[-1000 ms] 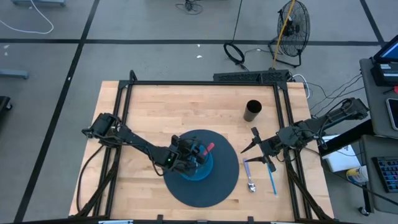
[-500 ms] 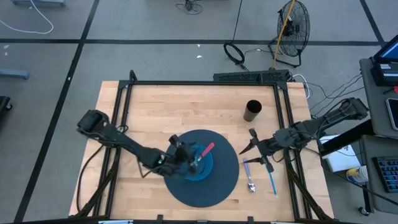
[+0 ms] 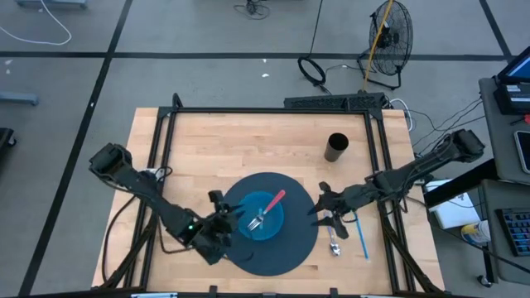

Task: Pick & Place Utensil
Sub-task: Put the purple spoon into the blue bowl on the blue mat

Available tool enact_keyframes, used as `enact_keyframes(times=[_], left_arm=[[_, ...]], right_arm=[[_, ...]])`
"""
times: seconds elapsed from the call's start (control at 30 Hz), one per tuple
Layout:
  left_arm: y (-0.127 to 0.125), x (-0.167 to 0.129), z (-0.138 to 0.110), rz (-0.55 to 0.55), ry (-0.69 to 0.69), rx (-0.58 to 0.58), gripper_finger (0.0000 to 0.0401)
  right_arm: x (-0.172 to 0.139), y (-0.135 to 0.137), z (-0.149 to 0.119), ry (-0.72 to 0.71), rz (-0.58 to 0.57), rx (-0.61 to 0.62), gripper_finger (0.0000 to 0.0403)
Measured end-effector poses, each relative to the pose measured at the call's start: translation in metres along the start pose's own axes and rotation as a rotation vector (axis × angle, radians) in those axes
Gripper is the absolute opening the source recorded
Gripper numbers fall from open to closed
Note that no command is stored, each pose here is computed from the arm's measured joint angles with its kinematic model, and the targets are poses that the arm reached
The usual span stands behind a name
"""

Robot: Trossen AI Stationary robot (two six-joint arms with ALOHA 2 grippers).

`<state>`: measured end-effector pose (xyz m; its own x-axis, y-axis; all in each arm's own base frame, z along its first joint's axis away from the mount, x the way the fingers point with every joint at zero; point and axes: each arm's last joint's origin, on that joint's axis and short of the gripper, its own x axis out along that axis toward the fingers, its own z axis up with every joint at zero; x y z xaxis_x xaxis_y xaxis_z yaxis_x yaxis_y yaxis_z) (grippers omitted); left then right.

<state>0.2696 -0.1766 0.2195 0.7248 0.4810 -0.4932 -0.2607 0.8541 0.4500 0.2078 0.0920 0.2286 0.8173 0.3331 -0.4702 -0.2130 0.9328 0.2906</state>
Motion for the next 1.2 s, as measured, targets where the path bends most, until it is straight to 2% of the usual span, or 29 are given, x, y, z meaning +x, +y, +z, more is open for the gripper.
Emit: enact_keyframes(times=[0.17, 0.3, 0.47, 0.6, 0.67, 0.77, 0.9, 1.03, 1.13, 1.2], left_arm=[[-0.005, -0.018, -0.014, 0.036, 0.01, 0.025, 0.0093], [-0.01, -0.033, -0.023, 0.063, -0.029, -0.001, 0.0093], [-0.02, -0.044, -0.037, 0.041, -0.089, -0.014, 0.0093], [-0.028, -0.044, -0.045, 0.002, -0.125, -0.049, 0.0093], [-0.034, -0.042, -0.045, -0.04, -0.157, -0.064, 0.0093], [-0.043, -0.037, -0.036, -0.167, -0.226, -0.062, 0.0093], [-0.047, -0.037, -0.011, -0.381, -0.402, -0.003, 0.0093], [-0.044, -0.035, 0.009, -0.58, -0.601, 0.117, 0.0093], [-0.031, -0.026, 0.018, -0.59, -0.642, 0.18, 0.0093], [-0.014, -0.018, 0.023, -0.571, -0.632, 0.173, 0.0093]], right_arm=[[0.011, 0.008, -0.001, 0.059, -0.049, 0.09, 0.0164], [0.017, 0.015, -0.002, 0.141, -0.137, 0.159, 0.0164], [0.024, 0.025, -0.003, 0.232, -0.27, 0.227, 0.0164], [0.028, 0.029, -0.005, 0.252, -0.303, 0.257, 0.0164], [0.029, 0.029, -0.005, 0.25, -0.306, 0.265, 0.0164], [0.029, 0.029, -0.005, 0.234, -0.323, 0.261, 0.0164], [0.029, 0.029, -0.004, 0.227, -0.317, 0.248, 0.0164], [0.028, 0.032, -0.006, 0.236, -0.314, 0.243, 0.0164], [0.027, 0.035, -0.007, 0.243, -0.304, 0.231, 0.0164], [0.027, 0.036, -0.008, 0.24, -0.31, 0.222, 0.0164]])
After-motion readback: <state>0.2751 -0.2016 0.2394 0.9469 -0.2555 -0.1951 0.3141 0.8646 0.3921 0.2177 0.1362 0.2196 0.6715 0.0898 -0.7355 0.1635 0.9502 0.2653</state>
